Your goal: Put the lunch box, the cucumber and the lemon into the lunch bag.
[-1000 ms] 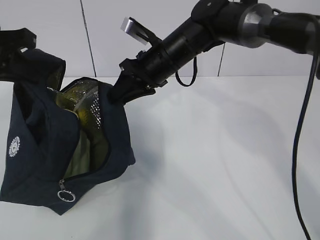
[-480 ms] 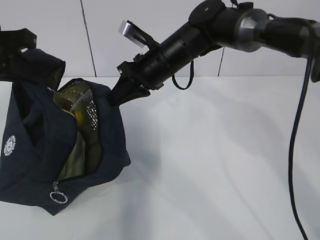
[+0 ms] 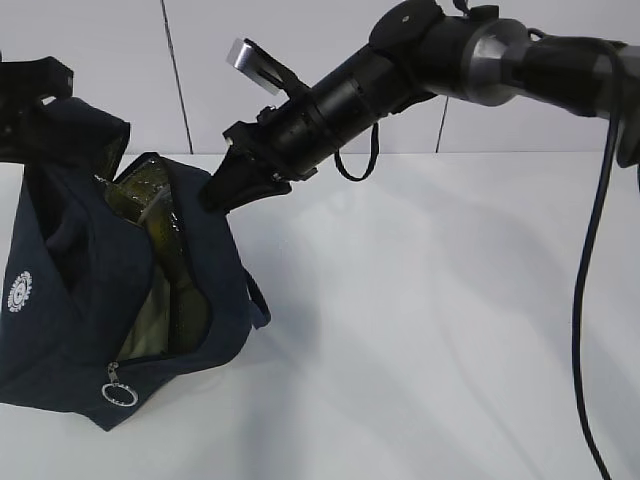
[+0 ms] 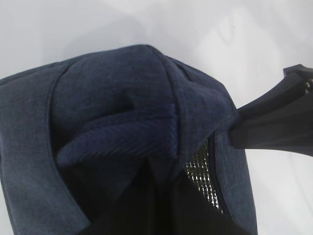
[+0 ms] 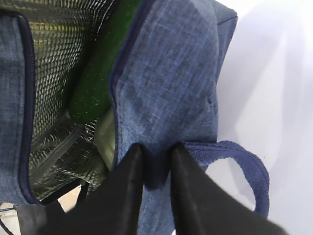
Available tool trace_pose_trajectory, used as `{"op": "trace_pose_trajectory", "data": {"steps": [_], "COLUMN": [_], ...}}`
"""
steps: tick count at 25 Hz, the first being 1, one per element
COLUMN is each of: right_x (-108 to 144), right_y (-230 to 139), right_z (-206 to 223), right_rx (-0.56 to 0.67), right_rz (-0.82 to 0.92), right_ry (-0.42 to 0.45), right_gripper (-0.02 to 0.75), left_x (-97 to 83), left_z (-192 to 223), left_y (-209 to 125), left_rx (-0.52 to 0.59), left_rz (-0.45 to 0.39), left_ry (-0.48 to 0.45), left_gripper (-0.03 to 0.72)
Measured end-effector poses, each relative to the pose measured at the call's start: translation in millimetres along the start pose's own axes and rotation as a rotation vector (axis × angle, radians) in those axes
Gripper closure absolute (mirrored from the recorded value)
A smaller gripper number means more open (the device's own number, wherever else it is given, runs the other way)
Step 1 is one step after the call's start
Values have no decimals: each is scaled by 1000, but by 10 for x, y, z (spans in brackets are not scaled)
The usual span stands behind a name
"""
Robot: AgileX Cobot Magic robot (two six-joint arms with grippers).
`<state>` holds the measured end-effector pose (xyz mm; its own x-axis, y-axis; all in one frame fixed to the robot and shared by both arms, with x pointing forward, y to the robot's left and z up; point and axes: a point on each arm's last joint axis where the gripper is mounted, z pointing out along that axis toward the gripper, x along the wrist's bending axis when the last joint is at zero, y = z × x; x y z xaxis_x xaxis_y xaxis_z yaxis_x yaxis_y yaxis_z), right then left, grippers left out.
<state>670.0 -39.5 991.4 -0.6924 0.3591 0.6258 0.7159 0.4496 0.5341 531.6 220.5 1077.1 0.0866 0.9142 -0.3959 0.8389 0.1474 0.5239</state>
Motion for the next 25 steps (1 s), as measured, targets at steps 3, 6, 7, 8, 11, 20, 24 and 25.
{"op": "trace_pose_trajectory", "data": {"steps": [3,6,7,8,11,20,24,25], "right_x": [0,0,0,0,5,1,-41,-56], "right_y": [0,0,0,0,0,-2,-22,-28], "right_z": [0,0,0,0,5,15,53,65], "right_rx": [0,0,0,0,1,0,3,4], "right_rz": [-1,-1,-2,-4,-9,-11,1,3], "right_ry": [0,0,0,0,1,4,9,8], "right_gripper": [577,570,567,561,524,454,451,447], "left_x": [0,-1,-1,-1,-3,-4,-4,-4], "left_z": [0,0,0,0,0,0,0,0], "left_y": [0,0,0,0,0,0,0,0], "left_rx": [0,0,0,0,0,0,0,0], "left_rz": [0,-2,-2,-2,-3,-5,-4,-3], "left_ry": [0,-1,-1,-1,-3,-4,-4,-4], "left_gripper": [694,694,694,694,694,694,694,694]}}
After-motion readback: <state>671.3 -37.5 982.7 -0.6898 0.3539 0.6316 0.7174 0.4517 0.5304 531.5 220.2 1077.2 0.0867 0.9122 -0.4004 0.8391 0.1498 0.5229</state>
